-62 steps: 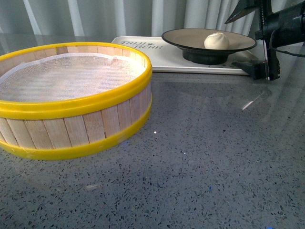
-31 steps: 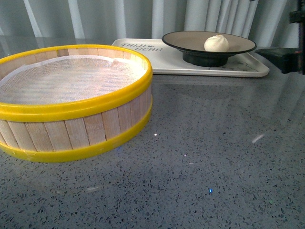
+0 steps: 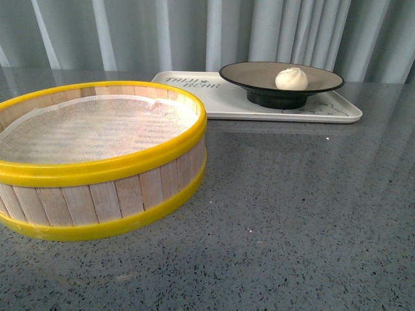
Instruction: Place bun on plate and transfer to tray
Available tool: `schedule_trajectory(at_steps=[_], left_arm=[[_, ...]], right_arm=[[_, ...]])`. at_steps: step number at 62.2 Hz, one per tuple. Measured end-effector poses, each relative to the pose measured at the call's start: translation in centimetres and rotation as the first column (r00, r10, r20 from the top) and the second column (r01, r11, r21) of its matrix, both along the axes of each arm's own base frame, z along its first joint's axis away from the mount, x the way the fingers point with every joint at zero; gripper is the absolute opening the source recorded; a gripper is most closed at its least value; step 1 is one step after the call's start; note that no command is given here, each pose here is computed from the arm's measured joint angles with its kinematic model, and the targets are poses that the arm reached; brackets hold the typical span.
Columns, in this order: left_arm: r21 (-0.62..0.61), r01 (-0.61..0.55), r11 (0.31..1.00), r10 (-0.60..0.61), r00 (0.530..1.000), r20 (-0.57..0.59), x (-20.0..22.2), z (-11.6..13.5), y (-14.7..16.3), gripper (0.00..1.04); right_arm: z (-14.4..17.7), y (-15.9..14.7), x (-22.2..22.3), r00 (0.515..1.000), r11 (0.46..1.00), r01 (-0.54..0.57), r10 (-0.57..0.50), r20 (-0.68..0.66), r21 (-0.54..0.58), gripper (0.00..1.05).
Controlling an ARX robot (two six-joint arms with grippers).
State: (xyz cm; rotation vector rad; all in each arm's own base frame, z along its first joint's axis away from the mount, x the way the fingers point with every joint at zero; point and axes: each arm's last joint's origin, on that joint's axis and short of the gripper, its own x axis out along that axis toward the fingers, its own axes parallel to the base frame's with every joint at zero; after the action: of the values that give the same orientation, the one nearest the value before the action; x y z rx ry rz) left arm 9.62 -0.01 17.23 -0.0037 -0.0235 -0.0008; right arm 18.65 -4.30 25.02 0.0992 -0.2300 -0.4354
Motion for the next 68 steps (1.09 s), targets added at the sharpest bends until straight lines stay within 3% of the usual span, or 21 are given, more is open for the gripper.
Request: schedule_trajectory(at_steps=[2, 4, 12, 37, 68], left_arm=[[0.000, 0.000, 1.000, 0.000, 1.000, 0.000, 0.0, 0.0, 0.0, 0.98], [0.000, 0.000, 1.000, 0.000, 1.000, 0.000, 0.0, 0.0, 0.0, 0.98], [0.000, 0.000, 1.000, 0.000, 1.000, 0.000, 0.0, 0.0, 0.0, 0.98], [0.000, 0.000, 1.000, 0.000, 1.000, 0.000, 0.0, 0.0, 0.0, 0.98], [0.000, 0.000, 1.000, 0.000, 1.000, 0.000, 0.0, 0.0, 0.0, 0.98]], right_arm=[[-0.5, -0.3, -0.6, 1.000, 0.999, -0.017, 0.016, -0.015, -0.046, 0.95], [-1.3, -0.7, -1.2, 0.988, 0.990, -0.125, 0.118, -0.098, -0.069, 0.88], [-4.5, 0.1, -2.9, 0.893, 0.920, -0.391, 0.375, -0.247, -0.018, 0.67], [-6.5, 2.5, -5.0, 0.882, 0.907, -0.420, 0.399, -0.250, -0.035, 0.01], [-8.0, 4.3, -6.7, 0.884, 0.904, -0.425, 0.404, -0.235, -0.046, 0.02]])
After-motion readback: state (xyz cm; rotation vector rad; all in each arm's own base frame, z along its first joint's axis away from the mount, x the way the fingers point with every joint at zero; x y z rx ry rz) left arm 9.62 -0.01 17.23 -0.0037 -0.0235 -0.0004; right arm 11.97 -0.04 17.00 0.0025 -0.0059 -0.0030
